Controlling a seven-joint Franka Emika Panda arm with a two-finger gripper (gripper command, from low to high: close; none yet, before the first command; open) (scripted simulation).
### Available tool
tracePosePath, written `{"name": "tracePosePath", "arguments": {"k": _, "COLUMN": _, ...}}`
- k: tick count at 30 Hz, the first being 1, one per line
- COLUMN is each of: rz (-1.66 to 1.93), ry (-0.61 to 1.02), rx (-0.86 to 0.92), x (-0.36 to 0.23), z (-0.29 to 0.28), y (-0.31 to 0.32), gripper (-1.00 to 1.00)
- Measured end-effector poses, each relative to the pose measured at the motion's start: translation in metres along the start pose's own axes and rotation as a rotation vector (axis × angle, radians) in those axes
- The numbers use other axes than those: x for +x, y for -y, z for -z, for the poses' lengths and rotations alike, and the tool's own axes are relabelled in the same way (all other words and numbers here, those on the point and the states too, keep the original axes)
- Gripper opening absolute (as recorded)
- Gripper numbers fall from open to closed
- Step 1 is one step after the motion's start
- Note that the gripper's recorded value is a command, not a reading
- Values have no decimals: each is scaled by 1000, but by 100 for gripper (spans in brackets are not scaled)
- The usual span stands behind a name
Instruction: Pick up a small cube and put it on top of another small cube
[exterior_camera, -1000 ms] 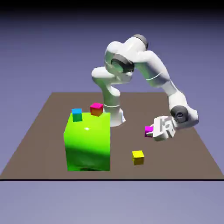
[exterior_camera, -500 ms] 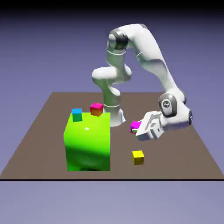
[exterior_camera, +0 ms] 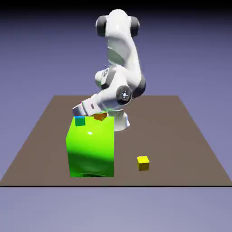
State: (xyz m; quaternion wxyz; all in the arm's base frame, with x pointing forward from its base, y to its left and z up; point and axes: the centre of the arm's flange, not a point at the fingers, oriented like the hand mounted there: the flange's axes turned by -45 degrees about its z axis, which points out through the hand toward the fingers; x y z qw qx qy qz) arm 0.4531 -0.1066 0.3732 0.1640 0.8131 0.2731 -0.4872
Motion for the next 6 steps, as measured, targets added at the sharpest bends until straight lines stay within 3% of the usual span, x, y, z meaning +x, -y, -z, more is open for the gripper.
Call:
{"name": "tracePosePath", "arguments": {"k": 3, "rz": 3, "ry": 0, "rx": -4, "x": 13, "z": -39, "y": 2, "gripper": -100}}
{"name": "tracePosePath", "arguments": {"k": 4, "rz": 5, "ry": -1, "rx": -6, "x": 15, "z": -44, "y": 3, "gripper": 100}}
{"name": "tracePosePath", "arguments": {"k": 6, "rz": 5, "ry": -1, "rx": -9, "x": 15, "z": -43, "y": 3, "gripper": 100}}
